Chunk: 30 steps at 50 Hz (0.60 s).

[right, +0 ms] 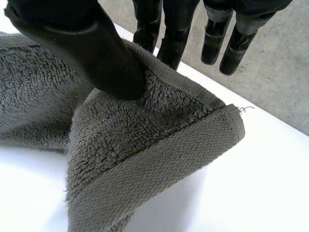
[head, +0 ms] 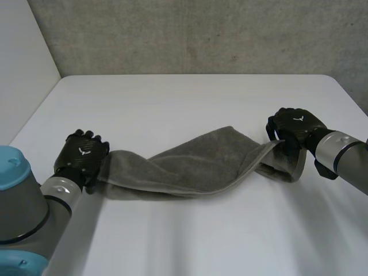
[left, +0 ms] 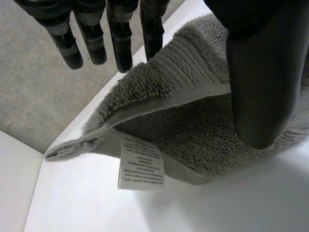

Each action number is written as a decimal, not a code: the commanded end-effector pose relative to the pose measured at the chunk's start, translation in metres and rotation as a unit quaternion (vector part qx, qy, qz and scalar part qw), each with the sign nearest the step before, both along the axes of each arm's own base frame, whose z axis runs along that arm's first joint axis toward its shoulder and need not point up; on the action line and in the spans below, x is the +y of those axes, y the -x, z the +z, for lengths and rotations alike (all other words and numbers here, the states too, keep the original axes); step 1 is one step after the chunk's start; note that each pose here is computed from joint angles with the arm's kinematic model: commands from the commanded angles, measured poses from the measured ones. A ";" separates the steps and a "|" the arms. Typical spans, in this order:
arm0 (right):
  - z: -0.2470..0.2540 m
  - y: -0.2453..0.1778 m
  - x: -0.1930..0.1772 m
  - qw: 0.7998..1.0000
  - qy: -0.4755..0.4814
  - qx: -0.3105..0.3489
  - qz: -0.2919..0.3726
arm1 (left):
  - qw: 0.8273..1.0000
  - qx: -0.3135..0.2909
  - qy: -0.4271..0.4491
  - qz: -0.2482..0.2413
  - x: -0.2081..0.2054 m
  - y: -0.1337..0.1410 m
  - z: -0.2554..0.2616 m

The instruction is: Fold the towel.

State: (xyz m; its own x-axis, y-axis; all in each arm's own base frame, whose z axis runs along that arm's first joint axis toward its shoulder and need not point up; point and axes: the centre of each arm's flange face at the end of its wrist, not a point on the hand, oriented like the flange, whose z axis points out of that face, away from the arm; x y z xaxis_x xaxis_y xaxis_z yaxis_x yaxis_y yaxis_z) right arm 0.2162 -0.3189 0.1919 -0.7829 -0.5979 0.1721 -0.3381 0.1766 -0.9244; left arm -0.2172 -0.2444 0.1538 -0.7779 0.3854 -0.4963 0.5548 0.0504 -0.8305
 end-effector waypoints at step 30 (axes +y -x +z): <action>0.008 0.007 -0.004 1.000 0.013 0.003 -0.026 | 0.999 0.010 0.038 -0.019 -0.031 0.013 0.003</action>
